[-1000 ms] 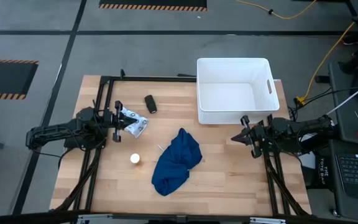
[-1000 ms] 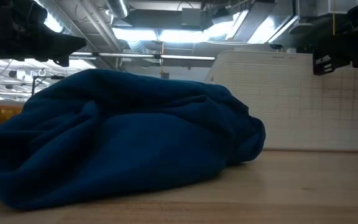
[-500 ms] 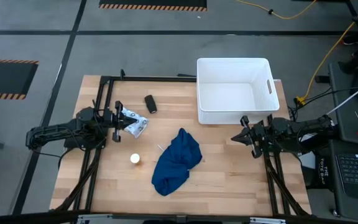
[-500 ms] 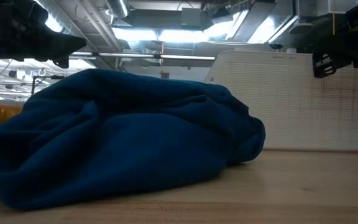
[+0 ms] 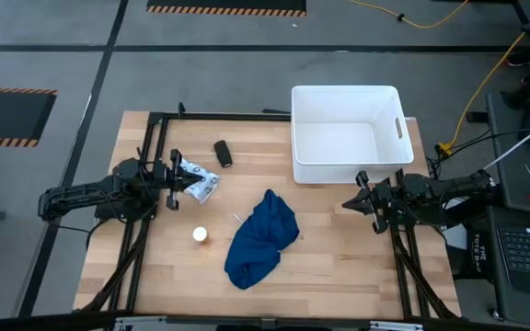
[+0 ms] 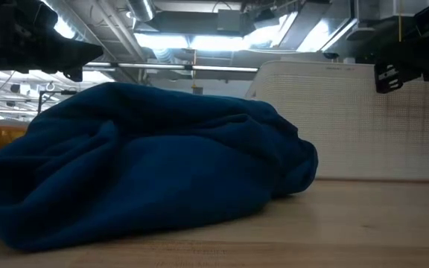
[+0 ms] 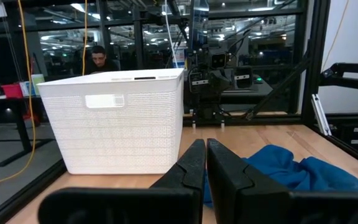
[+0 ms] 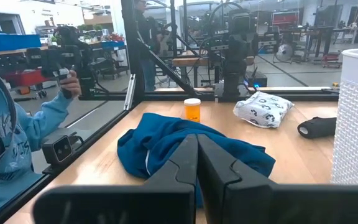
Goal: Pick & place medical supplies in basket/bin
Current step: Put the black bandage into the white container
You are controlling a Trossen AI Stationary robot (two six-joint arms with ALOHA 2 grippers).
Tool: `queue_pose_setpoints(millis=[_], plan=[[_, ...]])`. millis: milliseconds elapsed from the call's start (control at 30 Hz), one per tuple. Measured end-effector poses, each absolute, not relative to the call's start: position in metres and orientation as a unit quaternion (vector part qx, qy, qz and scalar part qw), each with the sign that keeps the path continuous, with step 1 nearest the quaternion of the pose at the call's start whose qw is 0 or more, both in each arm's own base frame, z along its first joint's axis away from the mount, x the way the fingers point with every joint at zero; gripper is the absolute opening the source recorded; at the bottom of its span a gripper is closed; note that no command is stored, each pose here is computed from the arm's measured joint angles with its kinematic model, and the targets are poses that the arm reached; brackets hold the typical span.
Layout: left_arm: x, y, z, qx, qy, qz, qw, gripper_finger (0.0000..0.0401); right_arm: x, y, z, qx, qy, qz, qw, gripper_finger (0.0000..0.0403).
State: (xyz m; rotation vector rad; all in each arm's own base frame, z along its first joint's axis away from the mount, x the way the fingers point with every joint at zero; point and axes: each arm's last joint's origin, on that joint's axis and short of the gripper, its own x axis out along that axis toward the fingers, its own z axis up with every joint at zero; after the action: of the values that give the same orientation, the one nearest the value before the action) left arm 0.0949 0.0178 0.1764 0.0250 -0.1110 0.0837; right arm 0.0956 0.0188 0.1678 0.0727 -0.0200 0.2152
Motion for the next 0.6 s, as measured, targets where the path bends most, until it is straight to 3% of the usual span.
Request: queue_pose_setpoints(millis=[600], plan=[[0.0948, 0.0178, 0.1765, -0.009, -0.057, 0.041, 0.997, 0.0010, 0.0956, 0.0186, 0.1677, 0.023, -0.011, 0.105, 0.994, 0.0008]])
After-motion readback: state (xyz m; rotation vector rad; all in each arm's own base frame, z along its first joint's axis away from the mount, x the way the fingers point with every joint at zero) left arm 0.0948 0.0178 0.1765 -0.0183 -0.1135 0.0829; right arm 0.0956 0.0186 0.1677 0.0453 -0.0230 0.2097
